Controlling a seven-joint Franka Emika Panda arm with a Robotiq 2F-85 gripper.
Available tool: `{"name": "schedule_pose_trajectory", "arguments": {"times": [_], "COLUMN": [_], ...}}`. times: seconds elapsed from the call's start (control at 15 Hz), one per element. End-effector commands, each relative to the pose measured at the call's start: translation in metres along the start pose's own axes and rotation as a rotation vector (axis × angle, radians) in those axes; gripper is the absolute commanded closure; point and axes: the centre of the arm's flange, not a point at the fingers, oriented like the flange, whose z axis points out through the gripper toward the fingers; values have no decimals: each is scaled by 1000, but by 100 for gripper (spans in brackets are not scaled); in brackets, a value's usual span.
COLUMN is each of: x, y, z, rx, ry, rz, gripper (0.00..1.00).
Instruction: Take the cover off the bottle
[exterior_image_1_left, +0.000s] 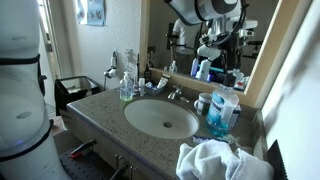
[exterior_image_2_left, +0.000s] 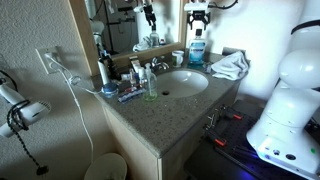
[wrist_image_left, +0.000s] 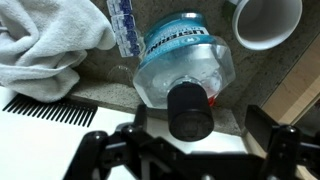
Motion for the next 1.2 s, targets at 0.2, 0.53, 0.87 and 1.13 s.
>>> {"name": "schedule_pose_trajectory", "arguments": {"times": [0.2,0.53,0.87,1.13], "x": [10,15,15,12], "y": [-8,-2,-8,-16], "z": [6,2,-18,-36], "rx": [-12,-29,-19,-2], "ry": [38,56,70,82], "rz": [36,39,21,9], "gripper": [42,80,80,80]}}
